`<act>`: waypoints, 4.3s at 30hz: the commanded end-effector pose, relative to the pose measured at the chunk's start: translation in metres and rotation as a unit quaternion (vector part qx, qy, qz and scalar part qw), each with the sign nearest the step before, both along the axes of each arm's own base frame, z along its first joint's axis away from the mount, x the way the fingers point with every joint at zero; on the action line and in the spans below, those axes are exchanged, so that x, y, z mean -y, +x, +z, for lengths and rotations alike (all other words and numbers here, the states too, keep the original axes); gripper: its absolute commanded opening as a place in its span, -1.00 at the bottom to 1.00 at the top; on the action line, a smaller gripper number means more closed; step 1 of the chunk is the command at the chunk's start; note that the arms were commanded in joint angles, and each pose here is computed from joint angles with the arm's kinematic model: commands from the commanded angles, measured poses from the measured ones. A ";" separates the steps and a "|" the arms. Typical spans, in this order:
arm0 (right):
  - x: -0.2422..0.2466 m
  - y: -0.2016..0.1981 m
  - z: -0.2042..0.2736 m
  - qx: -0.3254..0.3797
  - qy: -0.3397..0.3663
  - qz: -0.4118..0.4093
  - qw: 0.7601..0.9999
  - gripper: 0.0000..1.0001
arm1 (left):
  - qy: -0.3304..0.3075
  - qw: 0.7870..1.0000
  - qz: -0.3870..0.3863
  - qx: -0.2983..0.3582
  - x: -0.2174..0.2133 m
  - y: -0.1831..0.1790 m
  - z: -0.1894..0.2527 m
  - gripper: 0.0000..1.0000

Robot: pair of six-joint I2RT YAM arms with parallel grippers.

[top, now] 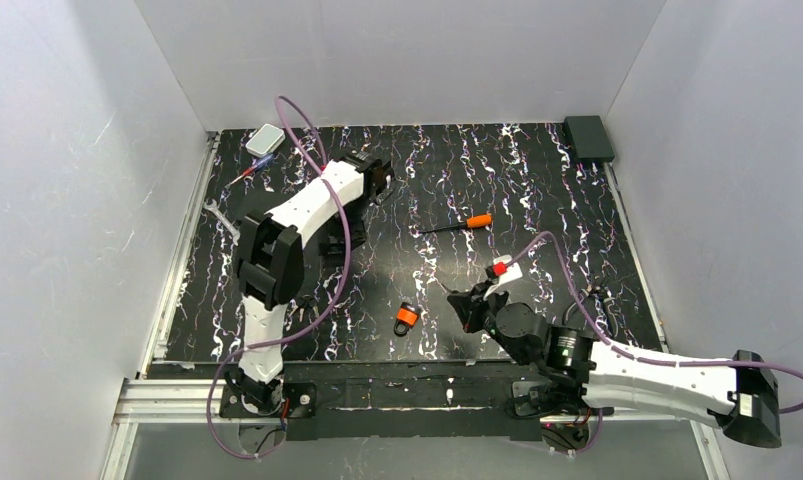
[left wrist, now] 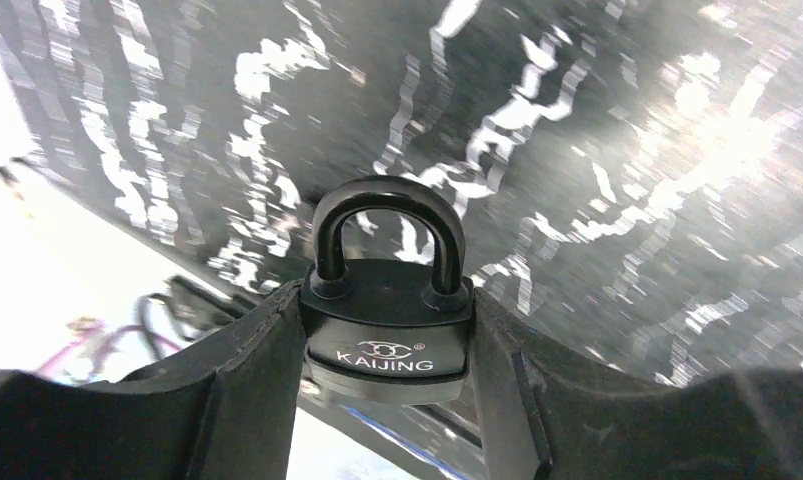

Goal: Unlock with the key

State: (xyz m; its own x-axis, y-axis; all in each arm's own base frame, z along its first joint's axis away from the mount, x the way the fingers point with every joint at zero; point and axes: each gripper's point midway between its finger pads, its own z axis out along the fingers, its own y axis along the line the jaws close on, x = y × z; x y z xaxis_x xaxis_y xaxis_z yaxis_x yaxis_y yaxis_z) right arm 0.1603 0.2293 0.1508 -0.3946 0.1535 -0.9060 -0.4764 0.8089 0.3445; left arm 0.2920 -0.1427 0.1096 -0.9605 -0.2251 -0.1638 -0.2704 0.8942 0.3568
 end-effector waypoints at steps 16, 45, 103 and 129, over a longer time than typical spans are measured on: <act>-0.026 0.000 0.019 0.007 0.043 0.021 0.999 -0.97 | 0.382 0.909 -0.144 -0.079 -0.131 0.037 0.054 -1.00; -0.094 -0.033 0.053 0.183 0.007 0.247 0.952 -0.97 | 0.142 0.988 0.041 -0.044 -0.068 -0.009 0.040 -1.00; -0.198 0.024 -0.014 0.412 -0.425 0.379 0.711 -0.97 | -0.100 0.926 0.165 -0.326 0.008 -0.090 0.004 -1.00; -0.209 0.032 -0.013 0.404 -0.422 0.355 0.730 -0.97 | -0.089 0.920 0.170 -0.341 0.003 -0.090 -0.004 -1.00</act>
